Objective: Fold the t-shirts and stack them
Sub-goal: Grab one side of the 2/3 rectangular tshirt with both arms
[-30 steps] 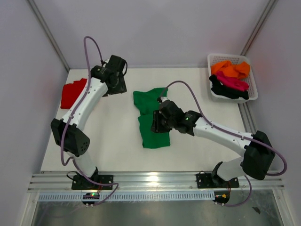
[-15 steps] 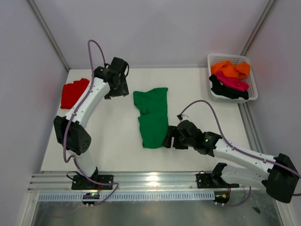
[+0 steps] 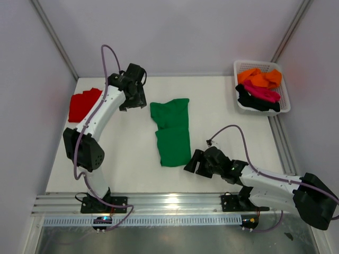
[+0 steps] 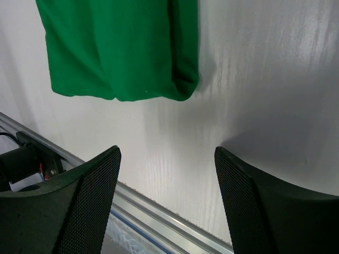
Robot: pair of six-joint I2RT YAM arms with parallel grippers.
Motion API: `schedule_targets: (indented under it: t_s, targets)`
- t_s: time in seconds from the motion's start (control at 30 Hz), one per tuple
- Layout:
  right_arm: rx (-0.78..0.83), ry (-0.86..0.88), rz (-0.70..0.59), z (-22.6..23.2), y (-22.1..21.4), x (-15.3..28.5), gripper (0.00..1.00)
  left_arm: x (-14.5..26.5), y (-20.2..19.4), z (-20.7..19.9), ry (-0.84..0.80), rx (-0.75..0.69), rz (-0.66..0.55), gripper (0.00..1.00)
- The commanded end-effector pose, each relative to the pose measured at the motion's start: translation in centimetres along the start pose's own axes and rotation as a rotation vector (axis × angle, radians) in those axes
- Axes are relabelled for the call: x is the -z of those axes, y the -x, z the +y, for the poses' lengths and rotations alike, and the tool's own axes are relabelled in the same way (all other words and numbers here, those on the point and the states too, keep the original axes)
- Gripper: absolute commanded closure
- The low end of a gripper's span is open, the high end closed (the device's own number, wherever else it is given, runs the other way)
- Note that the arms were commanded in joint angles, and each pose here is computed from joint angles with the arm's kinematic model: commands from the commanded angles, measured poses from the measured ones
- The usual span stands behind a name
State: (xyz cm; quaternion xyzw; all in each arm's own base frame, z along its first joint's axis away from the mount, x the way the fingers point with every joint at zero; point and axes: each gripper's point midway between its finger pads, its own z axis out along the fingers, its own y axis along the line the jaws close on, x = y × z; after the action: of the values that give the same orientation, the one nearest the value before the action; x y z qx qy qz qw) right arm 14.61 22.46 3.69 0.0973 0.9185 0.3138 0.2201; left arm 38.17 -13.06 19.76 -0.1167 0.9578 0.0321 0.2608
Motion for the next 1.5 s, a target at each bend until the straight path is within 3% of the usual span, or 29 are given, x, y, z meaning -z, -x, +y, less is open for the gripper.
schedule_targets:
  t_s: [0.0,0.57,0.97,1.47]
  targets:
    - [-0.029,0.092,-0.024,2.6,0.9,-0.6,0.24,0.9,1.3,0.1,-0.006,0.017,-0.036,0.30]
    - [-0.030,0.024,-0.092,1.4,2.1,-2.7,0.24,1.6,1.8,0.6,0.013,0.012,-0.055,0.31]
    - [-0.020,-0.197,-0.261,-0.3,6.4,-1.2,0.25,2.3,2.3,1.1,0.024,0.009,-0.081,0.30]
    - [-0.026,-0.203,-0.205,-0.1,5.5,-2.4,0.26,2.3,2.7,1.5,0.046,-0.007,-0.100,0.30]
